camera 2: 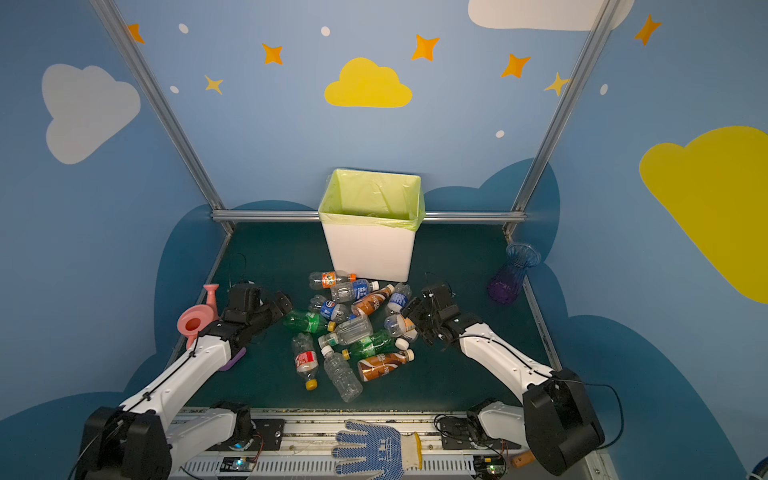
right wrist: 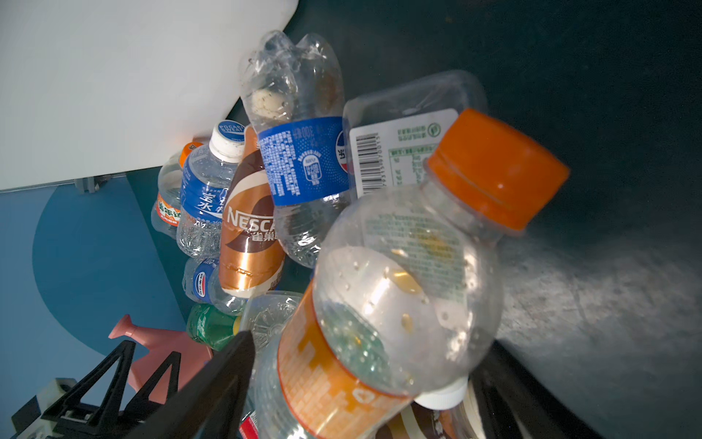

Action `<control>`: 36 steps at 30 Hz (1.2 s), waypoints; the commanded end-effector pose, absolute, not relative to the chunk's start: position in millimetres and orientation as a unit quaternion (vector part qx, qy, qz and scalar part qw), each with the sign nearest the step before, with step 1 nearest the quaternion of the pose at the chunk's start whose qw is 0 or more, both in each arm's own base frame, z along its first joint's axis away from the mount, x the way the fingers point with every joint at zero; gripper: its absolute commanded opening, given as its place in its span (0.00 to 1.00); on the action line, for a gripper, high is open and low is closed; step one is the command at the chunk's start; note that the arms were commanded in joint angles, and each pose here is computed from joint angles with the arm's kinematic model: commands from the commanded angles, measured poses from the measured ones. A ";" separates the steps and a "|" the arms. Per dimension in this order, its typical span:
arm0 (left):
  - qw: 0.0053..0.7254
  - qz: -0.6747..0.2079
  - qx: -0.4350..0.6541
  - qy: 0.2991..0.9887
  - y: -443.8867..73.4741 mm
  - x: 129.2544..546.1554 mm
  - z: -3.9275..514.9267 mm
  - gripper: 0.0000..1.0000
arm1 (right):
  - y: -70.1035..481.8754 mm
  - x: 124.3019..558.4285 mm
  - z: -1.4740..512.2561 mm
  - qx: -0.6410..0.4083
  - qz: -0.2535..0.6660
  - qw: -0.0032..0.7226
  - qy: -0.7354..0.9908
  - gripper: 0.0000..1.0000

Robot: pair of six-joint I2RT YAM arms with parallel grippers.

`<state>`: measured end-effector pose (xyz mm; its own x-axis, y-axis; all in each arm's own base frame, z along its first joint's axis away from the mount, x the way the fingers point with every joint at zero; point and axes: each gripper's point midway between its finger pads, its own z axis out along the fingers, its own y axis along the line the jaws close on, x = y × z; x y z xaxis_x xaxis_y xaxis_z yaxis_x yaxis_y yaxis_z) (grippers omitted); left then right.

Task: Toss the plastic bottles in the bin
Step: 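Grasp an orange-capped clear bottle with the right gripper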

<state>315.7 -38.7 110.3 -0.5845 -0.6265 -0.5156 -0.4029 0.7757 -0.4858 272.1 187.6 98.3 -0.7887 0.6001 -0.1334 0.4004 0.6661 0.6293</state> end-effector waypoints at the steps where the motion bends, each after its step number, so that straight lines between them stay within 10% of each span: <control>1: 0.348 -0.152 -0.300 0.875 -34.2 313.1 107.3 1.00 | 191.5 278.3 101.2 0.282 0.304 0.173 0.893 0.86; 36: 0.345 -0.139 -0.303 0.877 -29.8 308.2 104.5 1.00 | 204.7 297.6 93.8 0.277 0.321 0.179 0.888 0.51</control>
